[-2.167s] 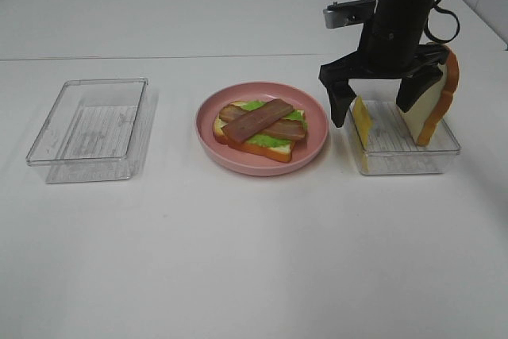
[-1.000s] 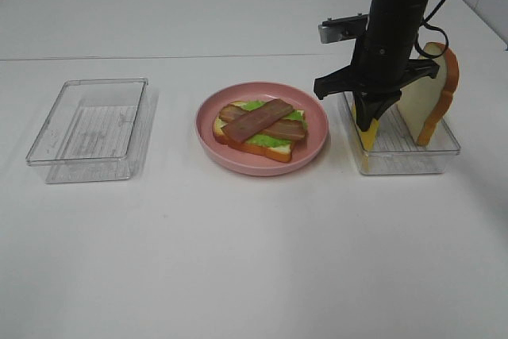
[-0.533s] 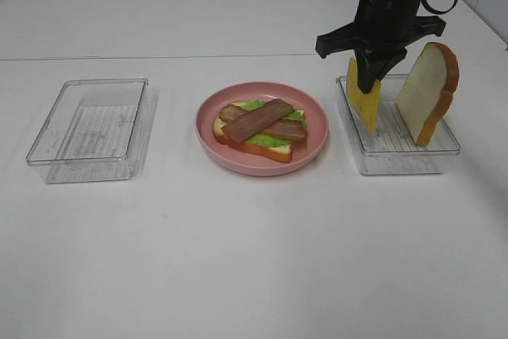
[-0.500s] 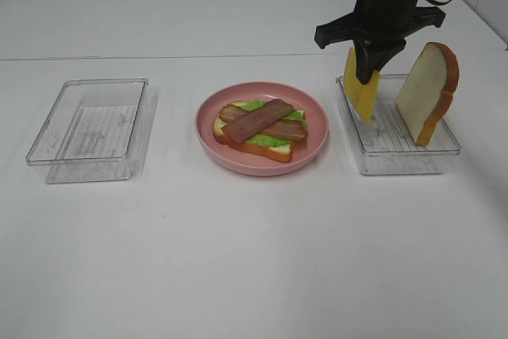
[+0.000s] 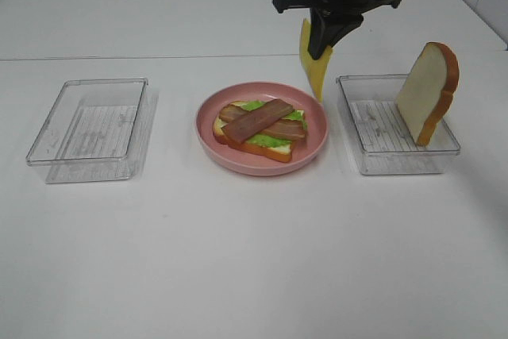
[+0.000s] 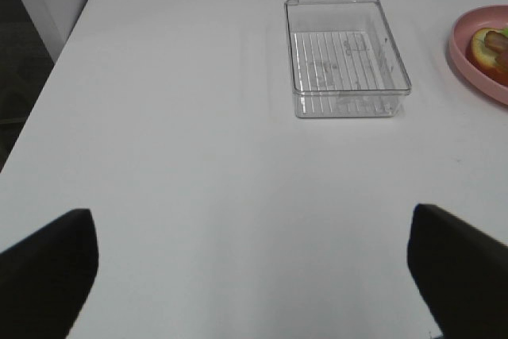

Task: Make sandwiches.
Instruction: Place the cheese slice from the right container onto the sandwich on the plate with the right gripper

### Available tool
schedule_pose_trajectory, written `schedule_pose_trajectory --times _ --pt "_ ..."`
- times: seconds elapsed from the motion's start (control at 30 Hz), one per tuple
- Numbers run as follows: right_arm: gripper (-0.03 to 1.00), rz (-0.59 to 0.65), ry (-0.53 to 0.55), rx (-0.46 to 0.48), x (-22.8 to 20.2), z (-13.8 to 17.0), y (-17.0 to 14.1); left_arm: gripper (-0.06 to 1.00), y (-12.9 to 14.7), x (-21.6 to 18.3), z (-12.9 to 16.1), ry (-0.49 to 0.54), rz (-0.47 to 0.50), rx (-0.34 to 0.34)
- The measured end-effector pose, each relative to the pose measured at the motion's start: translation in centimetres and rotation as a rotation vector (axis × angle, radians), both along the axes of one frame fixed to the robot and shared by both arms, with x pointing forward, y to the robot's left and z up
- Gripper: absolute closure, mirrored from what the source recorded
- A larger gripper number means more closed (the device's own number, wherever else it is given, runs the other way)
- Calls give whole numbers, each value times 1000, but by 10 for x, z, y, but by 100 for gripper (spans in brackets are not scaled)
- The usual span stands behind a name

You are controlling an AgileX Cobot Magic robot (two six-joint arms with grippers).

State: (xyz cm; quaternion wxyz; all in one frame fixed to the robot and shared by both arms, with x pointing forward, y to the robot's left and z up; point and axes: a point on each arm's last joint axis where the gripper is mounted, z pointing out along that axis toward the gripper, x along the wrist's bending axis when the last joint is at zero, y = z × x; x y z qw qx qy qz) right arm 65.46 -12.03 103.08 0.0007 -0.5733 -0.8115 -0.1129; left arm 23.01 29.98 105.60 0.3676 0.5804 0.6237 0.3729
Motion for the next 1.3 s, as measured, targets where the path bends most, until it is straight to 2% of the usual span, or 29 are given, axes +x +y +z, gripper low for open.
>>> schedule_pose_trajectory --times 0.1,0.17,0.3,0.47,0.57,1.03,1.3 --pt "94 12 3 7 -3 0 6 -4 0 0 0 0 0 0" --pt "94 48 13 30 -10 -1 24 -4 0 0 0 0 0 0" --pt "94 80 11 46 -15 -5 41 -4 0 0 0 0 0 0" --pt "94 156 -13 77 -22 -22 74 -4 0 0 0 0 0 0" --pt "94 166 -19 100 -22 -28 81 -4 0 0 0 0 0 0" --pt "94 171 -22 96 -13 -57 88 -4 0 0 0 0 0 0" --pt "94 191 -45 13 -7 -72 84 -4 0 0 0 0 0 0"
